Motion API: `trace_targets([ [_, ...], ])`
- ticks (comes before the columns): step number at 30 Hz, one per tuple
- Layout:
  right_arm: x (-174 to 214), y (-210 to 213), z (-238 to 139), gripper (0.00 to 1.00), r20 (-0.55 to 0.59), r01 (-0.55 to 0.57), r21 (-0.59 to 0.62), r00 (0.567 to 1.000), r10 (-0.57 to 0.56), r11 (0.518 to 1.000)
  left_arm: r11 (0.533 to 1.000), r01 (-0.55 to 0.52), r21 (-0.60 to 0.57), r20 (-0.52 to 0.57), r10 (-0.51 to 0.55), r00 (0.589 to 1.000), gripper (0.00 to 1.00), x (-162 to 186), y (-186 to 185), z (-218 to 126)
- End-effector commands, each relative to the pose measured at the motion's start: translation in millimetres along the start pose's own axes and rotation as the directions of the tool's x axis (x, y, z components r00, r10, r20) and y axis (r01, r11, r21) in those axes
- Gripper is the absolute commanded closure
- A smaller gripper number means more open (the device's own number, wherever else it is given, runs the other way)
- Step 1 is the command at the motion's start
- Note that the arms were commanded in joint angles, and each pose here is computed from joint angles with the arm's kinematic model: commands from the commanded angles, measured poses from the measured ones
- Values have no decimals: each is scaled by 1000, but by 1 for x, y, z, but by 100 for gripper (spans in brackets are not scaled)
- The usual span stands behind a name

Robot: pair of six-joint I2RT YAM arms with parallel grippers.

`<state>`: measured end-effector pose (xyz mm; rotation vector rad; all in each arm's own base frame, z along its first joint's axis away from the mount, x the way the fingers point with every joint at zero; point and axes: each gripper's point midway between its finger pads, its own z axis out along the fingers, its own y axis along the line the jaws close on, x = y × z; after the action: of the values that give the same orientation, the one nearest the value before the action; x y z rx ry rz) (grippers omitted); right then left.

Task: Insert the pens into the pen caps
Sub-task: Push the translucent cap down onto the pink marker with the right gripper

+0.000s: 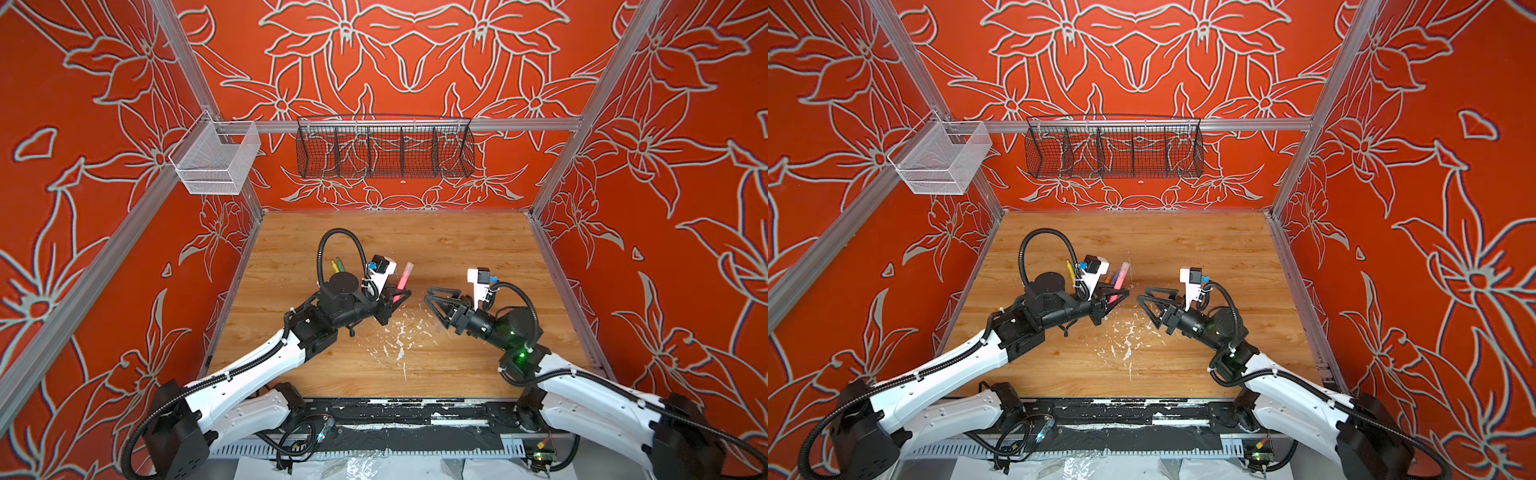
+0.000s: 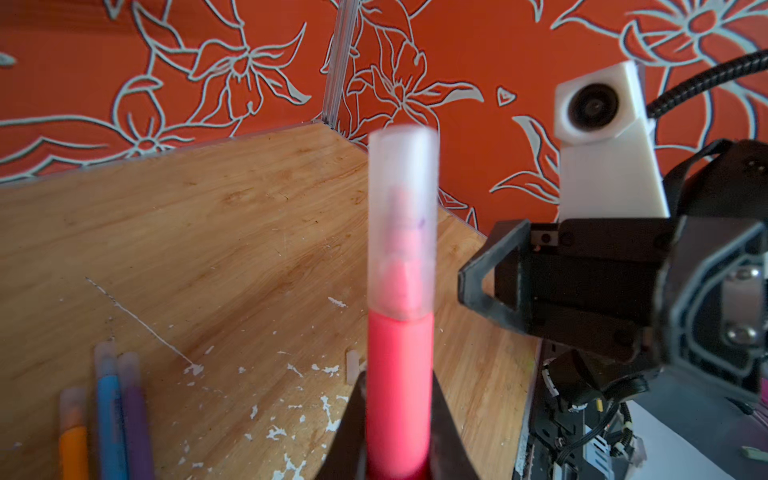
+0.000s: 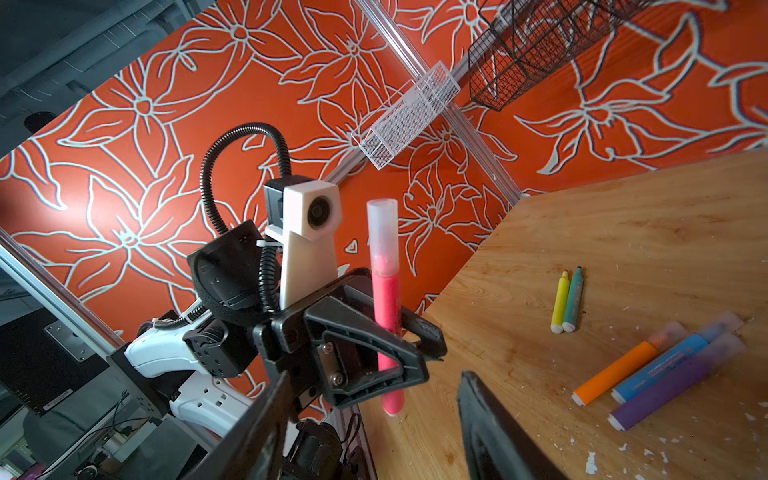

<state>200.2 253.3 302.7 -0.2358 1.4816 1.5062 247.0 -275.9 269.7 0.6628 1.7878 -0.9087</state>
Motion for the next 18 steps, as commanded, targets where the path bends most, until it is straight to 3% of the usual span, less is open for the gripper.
trace_targets([
  [1,1,-6,-3,36,-9,32,51,999,-32,998,997,-79,0,-13,79,997,100,0,-2,-1],
  [8,2,-9,1,41,-28,37,70,999,-36,997,990,-138,33,-73,140,987,100,8,-20,13],
  [18,-8,3,-9,40,6,67,53,998,-68,996,978,-197,68,-44,200,979,100,6,-47,11],
])
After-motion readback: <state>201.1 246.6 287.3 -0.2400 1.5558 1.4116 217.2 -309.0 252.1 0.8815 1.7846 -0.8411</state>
